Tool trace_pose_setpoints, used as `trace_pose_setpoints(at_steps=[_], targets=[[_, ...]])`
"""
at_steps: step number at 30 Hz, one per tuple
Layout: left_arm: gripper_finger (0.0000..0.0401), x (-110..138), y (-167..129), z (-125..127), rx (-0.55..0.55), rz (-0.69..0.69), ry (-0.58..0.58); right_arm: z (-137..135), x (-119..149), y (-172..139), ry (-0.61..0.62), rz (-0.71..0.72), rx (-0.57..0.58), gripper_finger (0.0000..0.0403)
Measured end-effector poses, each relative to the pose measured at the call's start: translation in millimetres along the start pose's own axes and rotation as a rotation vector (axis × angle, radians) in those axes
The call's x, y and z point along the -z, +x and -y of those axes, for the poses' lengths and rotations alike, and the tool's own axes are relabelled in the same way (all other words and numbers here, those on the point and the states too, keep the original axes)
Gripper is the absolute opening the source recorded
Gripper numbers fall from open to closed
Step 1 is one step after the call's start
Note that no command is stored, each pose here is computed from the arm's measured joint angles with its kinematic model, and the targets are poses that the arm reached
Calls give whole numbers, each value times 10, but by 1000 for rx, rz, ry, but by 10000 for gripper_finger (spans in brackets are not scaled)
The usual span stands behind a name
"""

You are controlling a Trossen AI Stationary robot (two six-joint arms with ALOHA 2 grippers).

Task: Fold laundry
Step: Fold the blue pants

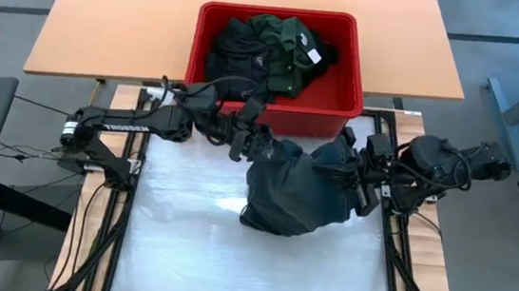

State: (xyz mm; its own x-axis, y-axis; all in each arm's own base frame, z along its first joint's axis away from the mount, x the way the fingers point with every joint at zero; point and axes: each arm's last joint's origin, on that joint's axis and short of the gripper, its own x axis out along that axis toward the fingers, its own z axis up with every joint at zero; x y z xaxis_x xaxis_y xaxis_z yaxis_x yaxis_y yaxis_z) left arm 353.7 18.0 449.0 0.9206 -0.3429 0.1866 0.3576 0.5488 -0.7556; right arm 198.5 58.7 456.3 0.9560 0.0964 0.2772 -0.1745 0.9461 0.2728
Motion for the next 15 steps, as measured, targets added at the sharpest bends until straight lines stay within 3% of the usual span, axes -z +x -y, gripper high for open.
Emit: trace_pose_setpoints(at_steps=[6, 15], targets=[[23, -64, -23, 110, 73, 70, 86, -9, -126, -135, -25, 47, 11, 25], [3, -363, -96, 522, 114, 318, 307, -25, -299, -370, -173, 109, 144, 25]])
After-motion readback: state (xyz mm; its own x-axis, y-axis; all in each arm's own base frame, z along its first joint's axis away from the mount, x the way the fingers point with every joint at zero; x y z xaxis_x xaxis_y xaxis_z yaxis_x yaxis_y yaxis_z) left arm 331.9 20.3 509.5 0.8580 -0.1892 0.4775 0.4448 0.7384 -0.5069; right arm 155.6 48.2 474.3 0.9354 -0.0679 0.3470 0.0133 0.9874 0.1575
